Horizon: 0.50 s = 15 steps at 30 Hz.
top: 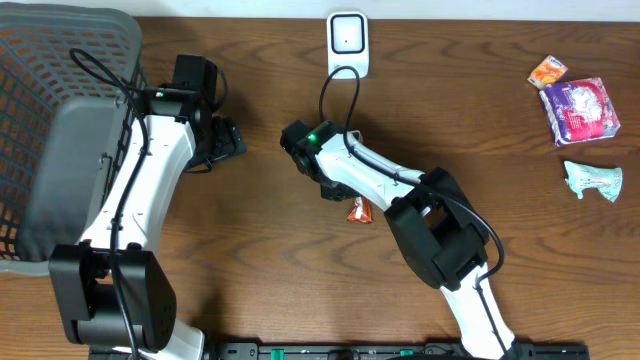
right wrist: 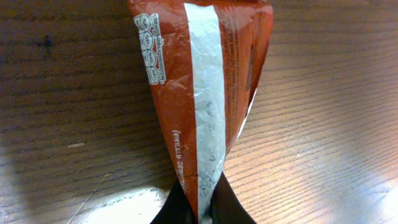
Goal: Scan the item barcode
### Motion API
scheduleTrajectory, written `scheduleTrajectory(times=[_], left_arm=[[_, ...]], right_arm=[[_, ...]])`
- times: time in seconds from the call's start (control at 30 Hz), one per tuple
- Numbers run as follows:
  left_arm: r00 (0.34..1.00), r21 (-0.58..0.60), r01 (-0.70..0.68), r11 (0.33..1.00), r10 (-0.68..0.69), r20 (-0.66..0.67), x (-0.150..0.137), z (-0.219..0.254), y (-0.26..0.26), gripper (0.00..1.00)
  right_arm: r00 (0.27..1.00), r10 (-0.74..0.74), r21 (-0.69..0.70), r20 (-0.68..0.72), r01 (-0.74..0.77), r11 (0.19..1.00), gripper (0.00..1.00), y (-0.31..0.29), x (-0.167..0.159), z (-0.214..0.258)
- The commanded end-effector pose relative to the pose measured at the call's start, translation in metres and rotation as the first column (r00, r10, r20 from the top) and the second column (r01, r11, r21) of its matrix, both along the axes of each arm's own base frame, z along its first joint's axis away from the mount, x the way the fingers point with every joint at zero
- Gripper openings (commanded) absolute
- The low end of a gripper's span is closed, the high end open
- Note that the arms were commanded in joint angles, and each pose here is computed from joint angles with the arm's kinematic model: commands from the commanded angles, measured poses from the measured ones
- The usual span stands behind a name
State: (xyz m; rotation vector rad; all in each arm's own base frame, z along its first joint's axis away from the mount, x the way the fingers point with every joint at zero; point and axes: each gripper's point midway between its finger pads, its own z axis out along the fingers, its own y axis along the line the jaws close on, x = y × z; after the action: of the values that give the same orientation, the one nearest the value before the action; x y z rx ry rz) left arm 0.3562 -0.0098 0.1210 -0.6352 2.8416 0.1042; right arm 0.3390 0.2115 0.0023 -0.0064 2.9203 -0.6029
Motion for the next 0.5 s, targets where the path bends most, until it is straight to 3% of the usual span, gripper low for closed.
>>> scheduleTrajectory(times=[0.0, 0.13, 0.2, 0.27, 0.37, 0.47], left_arm=[[1.0, 0.015, -0.021, 1.0, 0.021, -0.017, -0.004, -0.005, 0.004, 0.98], [1.0, 0.015, -0.021, 1.0, 0.021, -0.017, -0.004, -0.005, 0.004, 0.98], [1.0, 0.015, -0.021, 1.0, 0.021, -0.017, -0.004, -0.005, 0.004, 0.98], [1.0, 0.015, -0.021, 1.0, 0.021, -0.017, -0.004, -0.005, 0.004, 0.98], [1.0, 0.015, -0.021, 1.0, 0.021, -0.017, -0.004, -0.005, 0.004, 0.98], [1.0, 0.014, -0.021, 1.0, 0.021, -0.017, -0.004, -0.005, 0.004, 0.98]], right_arm=[[0.993, 0.053, 0.126, -0.106, -0.039, 0.991, 0.01, 0.015, 0.0, -0.004], [0.967, 0.167, 0.394, -0.19, -0.081, 0.915, 0.01, 0.047, 0.008, 0.013], [0.932, 0.3, 0.642, -0.205, -0.103, 0.76, 0.01, 0.078, 0.013, 0.038], [0.898, 0.411, 0.858, -0.155, -0.084, 0.508, 0.01, 0.099, 0.019, 0.074], [0.891, 0.443, 0.958, -0.099, -0.034, 0.284, 0.01, 0.095, 0.029, 0.098], [0.9, 0.424, 0.981, -0.103, 0.021, 0.194, 0.01, 0.084, 0.033, 0.095]])
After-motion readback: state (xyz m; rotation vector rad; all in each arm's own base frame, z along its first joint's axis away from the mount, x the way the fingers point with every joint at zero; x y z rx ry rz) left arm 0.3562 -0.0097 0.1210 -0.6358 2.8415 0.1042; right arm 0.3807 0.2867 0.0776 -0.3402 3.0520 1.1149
